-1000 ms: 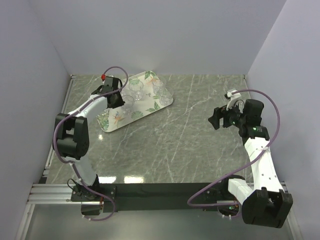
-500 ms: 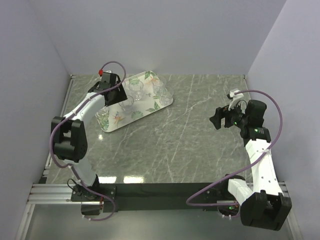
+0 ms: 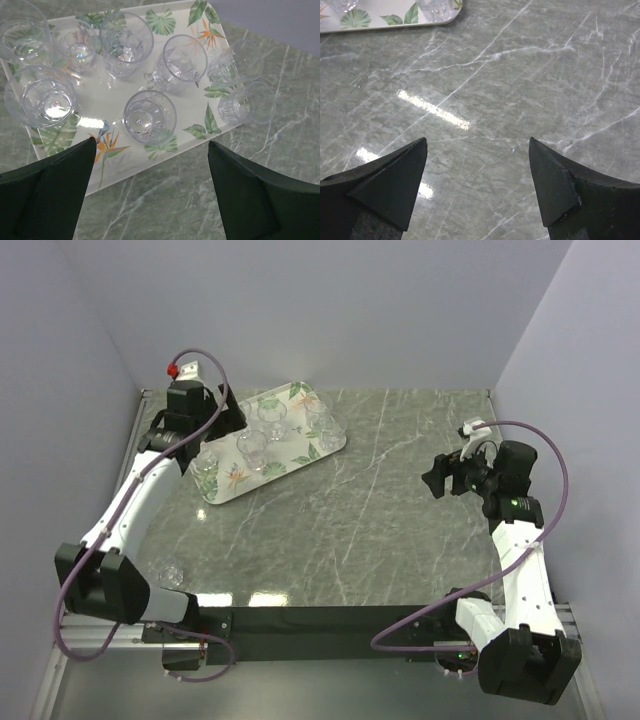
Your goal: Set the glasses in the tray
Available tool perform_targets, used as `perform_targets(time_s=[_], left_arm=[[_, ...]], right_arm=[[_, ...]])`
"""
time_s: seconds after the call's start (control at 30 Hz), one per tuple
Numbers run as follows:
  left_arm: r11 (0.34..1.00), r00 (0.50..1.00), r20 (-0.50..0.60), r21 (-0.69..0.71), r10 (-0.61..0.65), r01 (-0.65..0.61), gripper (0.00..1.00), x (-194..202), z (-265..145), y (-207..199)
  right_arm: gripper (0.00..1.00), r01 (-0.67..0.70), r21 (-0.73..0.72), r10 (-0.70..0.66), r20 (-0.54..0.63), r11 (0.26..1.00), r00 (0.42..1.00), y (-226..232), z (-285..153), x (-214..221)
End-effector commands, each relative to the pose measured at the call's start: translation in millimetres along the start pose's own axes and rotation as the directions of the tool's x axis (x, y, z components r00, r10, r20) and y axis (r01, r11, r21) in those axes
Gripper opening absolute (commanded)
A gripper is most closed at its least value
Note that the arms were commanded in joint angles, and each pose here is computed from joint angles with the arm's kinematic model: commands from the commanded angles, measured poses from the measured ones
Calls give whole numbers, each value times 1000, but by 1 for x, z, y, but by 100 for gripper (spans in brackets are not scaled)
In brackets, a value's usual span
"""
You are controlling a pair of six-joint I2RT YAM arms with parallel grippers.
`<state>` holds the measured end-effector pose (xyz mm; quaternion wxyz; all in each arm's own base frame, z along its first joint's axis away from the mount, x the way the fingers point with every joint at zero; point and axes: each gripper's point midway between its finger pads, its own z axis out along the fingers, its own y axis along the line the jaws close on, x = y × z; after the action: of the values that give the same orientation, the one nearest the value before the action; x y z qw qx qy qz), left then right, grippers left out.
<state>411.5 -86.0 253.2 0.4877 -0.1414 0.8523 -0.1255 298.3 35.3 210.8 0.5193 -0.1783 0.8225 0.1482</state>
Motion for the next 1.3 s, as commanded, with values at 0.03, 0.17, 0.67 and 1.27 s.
perform_targets(time_s=[0.03,0.17,0.67,1.27], left_arm=[[998,996,83,51,31,-36,99,-15,-27,-4],[993,990,127,98,57,-70,100,-14,-46,-6],[985,976,202,133,80,-109,99,14,-82,12],[982,978,183,140,101,-128,99,35,-91,21]], right_arm=[[88,9,5,-9,40,1000,999,1,-4,-8],[88,-2,23,0,56,1000,998,-2,-7,-12],[94,-140,277,85,202,951,976,-38,-33,-41],[100,-345,472,209,317,811,925,-74,-57,-52]])
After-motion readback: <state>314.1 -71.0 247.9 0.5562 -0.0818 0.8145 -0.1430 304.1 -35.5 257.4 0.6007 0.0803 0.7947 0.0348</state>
